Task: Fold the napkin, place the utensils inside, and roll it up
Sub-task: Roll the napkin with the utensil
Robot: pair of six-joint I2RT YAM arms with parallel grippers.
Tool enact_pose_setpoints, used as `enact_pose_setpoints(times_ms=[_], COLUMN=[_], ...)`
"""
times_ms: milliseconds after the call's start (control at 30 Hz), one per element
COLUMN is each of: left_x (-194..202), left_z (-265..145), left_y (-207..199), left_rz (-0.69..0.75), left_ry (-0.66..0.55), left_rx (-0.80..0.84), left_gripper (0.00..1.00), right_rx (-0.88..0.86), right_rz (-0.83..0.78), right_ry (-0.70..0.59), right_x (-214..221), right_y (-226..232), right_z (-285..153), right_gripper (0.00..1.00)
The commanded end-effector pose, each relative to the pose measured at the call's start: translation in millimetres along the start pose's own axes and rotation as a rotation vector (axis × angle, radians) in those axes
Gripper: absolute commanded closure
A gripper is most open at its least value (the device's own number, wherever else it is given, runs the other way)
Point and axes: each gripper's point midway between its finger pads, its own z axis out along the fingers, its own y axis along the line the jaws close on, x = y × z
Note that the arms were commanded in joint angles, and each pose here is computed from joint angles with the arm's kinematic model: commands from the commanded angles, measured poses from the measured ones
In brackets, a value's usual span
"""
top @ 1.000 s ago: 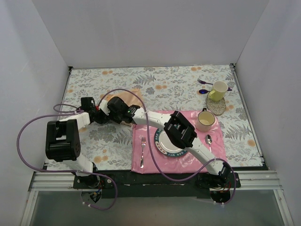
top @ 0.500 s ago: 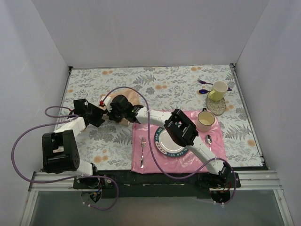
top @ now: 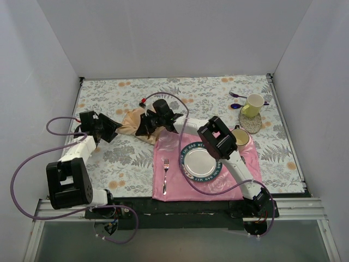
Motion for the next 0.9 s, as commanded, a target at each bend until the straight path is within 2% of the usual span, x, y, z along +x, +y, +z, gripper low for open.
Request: enact_pose_setpoints(times_ms=[0,100,167,200,233,500,700,867], left_x=[-2.5,-0.7,10.4,12.4,13.0,2.3,-10.6,-11.7], left_z=[3.8,11.1,21.5,25.6,27.7,29.8,22.6,28.8], left_y=[-8.4,-14.0,-12.2,-8.4,-7.3,6.2,25.4,35.4], left_rz=[0.064,0.079,0.067,0.062,0.068,0.061,0.038,0.038], left_ry=[0.03,0.067,0.144,0.167,0.176,0.104,0.007,0.022], left_rx=[0.029,0.054,0.069,0.049,0.045,-0.028,-0.114,-0.134], left_gripper=[0.49,0.5,0.46,0.39,0.39,0.37,0.35,0.35], right_rx=[-0.184,-0.225,-0.233,-0.253,-0.266,-0.325,-0.38,-0.423], right_rz=[0.261,0.324,0.332,0.325,0.333,0.209,0.116,0.049], right_ry=[-0.007,-0.013,-0.017,-0.018,-0.019,0.019,0.036,0.067], right_x=[13.5,13.9,13.0,9.5,9.4,2.1,-0.7,5.8], right_y=[7.4,2.4,-0.2,3.7,1.7,6.6,19.1,28.0], right_z=[-10.7,-15.3,-16.0,-15.5,-13.7,9.3,17.3,16.2], right_gripper=[0.99,0.99,0.99,0.99,0.99,0.99,0.99,0.99])
